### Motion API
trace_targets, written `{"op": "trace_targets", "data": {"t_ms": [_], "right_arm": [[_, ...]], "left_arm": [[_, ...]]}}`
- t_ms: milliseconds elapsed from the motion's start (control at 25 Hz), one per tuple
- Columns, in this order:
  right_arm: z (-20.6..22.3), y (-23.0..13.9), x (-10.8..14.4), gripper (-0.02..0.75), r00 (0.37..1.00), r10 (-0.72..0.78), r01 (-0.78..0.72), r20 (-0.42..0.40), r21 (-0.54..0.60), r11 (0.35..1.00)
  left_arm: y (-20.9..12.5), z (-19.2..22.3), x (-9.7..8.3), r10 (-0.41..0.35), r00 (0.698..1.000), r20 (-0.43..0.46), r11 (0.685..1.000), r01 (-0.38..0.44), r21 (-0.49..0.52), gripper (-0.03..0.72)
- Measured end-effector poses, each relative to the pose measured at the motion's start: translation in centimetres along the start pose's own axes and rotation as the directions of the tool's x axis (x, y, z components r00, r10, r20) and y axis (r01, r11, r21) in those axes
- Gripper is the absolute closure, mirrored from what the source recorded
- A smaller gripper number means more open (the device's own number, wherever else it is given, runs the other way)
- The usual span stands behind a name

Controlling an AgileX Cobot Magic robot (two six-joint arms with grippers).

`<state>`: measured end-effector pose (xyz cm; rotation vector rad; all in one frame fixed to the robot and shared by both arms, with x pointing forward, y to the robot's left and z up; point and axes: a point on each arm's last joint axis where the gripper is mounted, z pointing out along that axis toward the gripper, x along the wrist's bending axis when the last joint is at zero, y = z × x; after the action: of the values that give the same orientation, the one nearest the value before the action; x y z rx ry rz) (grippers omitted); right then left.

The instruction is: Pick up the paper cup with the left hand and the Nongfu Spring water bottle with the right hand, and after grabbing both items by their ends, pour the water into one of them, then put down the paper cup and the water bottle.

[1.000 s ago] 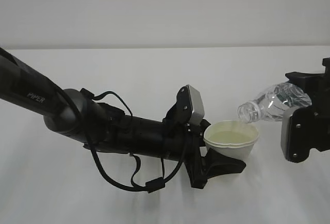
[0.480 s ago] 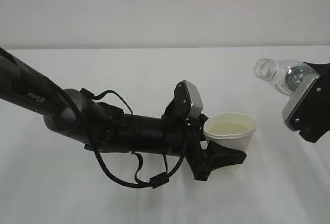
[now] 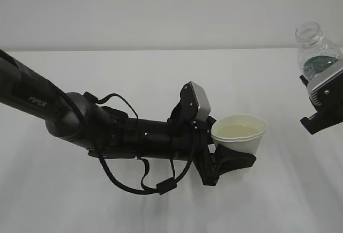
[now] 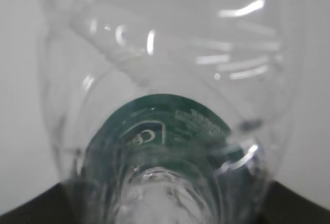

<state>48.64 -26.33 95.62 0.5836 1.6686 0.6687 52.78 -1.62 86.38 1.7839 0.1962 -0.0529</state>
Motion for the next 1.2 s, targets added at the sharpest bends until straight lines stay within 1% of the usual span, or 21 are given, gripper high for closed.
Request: {"op": "trace_targets", "data": {"t_ms": [200,320,440,560,880,1200], "right_arm": [[0.5,-0.8,0.8,0.353,0.976,0.217,-0.216,0.022,-0.033,0.976],[1.0,-1.9,1.9,0.353,0.950,0.313,-0.313,0.000,0.005,0.950],[1.4,-2.8,2.9,0.353,0.931,0.365,-0.363,-0.024,0.053,0.930],[2.3,-3.3,3.5,0.353,0.909,0.414,-0.411,-0.040,0.072,0.909],[5.9,-3.7,4.2,0.353,0.839,0.543,-0.540,-0.038,0.066,0.839],[9.0,-4.4,5.0,0.353,0.806,0.591,-0.589,-0.035,0.059,0.806]], "left_arm": [[0.1,0.0,0.1,0.044,0.999,-0.010,0.999,-0.044,-0.006,0.254],[0.1,0.0,0.2,0.063,0.998,-0.020,0.998,-0.063,-0.012,0.254],[0.1,0.0,0.2,0.072,0.997,-0.023,0.997,-0.072,-0.013,0.254],[0.1,0.0,0.2,0.074,0.997,-0.023,0.997,-0.075,-0.013,0.254],[0.1,-0.6,1.0,0.072,0.996,-0.046,0.997,-0.073,-0.015,0.254],[-0.1,-1.3,1.8,0.064,0.995,-0.070,0.998,-0.065,-0.013,0.254]]}}
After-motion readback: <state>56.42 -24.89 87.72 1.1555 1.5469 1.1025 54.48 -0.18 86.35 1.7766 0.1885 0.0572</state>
